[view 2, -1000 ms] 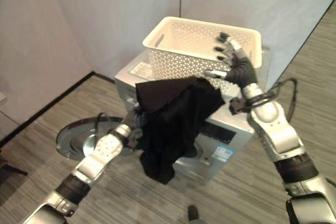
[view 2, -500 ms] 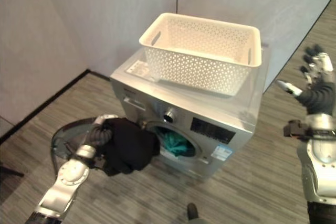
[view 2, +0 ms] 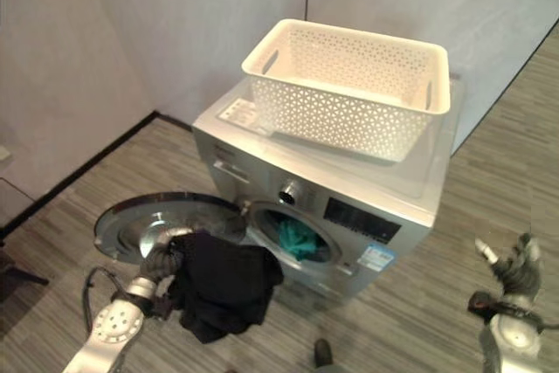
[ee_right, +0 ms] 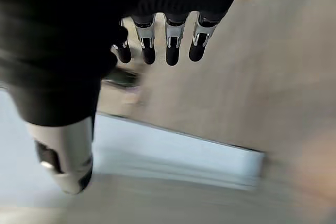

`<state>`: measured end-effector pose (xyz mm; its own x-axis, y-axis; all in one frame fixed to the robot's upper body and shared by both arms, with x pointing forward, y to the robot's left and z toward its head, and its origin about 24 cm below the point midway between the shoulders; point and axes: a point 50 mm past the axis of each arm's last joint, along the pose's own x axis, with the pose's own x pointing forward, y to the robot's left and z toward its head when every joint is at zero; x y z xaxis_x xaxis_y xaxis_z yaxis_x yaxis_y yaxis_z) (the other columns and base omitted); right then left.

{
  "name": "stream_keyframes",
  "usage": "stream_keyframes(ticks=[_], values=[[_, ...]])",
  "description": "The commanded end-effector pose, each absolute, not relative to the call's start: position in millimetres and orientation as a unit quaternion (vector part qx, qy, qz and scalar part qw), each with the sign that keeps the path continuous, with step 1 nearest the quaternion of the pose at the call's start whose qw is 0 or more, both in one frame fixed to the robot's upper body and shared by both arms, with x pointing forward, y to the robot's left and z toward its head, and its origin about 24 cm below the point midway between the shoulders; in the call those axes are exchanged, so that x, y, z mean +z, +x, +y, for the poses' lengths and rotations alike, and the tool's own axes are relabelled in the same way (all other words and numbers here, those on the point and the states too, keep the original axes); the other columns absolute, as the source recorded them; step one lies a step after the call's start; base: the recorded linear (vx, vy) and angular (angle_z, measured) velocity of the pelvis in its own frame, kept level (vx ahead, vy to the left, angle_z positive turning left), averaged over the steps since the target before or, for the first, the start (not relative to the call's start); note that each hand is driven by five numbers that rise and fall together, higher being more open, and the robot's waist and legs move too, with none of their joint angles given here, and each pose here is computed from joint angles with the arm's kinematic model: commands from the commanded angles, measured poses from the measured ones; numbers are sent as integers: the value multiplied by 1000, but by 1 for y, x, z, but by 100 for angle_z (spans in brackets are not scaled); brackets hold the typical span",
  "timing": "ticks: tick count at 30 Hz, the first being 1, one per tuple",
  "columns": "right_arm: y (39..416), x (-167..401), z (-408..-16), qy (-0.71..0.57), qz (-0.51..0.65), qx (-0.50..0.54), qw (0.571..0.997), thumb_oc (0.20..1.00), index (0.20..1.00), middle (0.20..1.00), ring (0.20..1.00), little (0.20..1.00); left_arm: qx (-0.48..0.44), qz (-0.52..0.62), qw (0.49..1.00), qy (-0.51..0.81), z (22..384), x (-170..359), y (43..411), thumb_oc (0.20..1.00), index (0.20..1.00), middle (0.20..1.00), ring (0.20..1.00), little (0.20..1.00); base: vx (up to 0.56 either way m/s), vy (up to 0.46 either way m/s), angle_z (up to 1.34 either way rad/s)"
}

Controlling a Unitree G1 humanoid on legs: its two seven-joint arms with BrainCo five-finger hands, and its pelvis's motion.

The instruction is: Grab the laundry basket,head to the washer,open it,put in the laundry and shut it.

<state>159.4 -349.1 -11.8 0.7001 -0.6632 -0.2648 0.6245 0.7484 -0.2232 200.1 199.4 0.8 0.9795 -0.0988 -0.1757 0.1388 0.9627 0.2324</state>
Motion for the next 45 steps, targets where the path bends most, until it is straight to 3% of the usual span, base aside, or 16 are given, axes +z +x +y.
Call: stream_keyframes(ticks=[1, 9, 17, 27, 35, 40, 45], values=[[165, -32, -348, -59, 203, -365, 907, 1000, 1000, 1000, 1000, 1000, -78, 21, 994, 70, 187, 20, 217, 200, 200, 200, 200, 200, -2, 2, -6], [161, -107, -290, 52, 357, -334, 871, 1000, 1000, 1000, 1000, 1000, -123, 31, 992, 21, 150, 14, 239, 200, 200, 200, 200, 200, -121, -22, -5], [230, -93, -240, 102, 322, -295, 894, 1000, 1000, 1000, 1000, 1000, -110, -61, 992, -33, 96, 65, 308, 200, 200, 200, 200, 200, -239, 1, -2], [279, -55, -191, 127, 223, -209, 944, 1000, 1000, 1000, 1000, 1000, -26, -133, 986, -94, 87, 139, 369, 200, 200, 200, 200, 200, -103, -32, -2], [290, -28, -181, 115, 147, -165, 968, 1000, 1000, 1000, 1000, 1000, 82, -209, 964, -144, 132, 192, 384, 200, 200, 200, 200, 200, -23, -39, -1], [296, -18, -188, 40, 126, -164, 978, 1000, 1000, 1000, 1000, 1000, 73, -251, 953, -151, 113, 226, 387, 200, 200, 200, 200, 200, -20, -36, 10], [294, -25, -191, 51, 146, -156, 976, 1000, 1000, 1000, 1000, 1000, 43, -280, 939, -193, 84, 275, 391, 200, 200, 200, 200, 200, 3, -32, 9]])
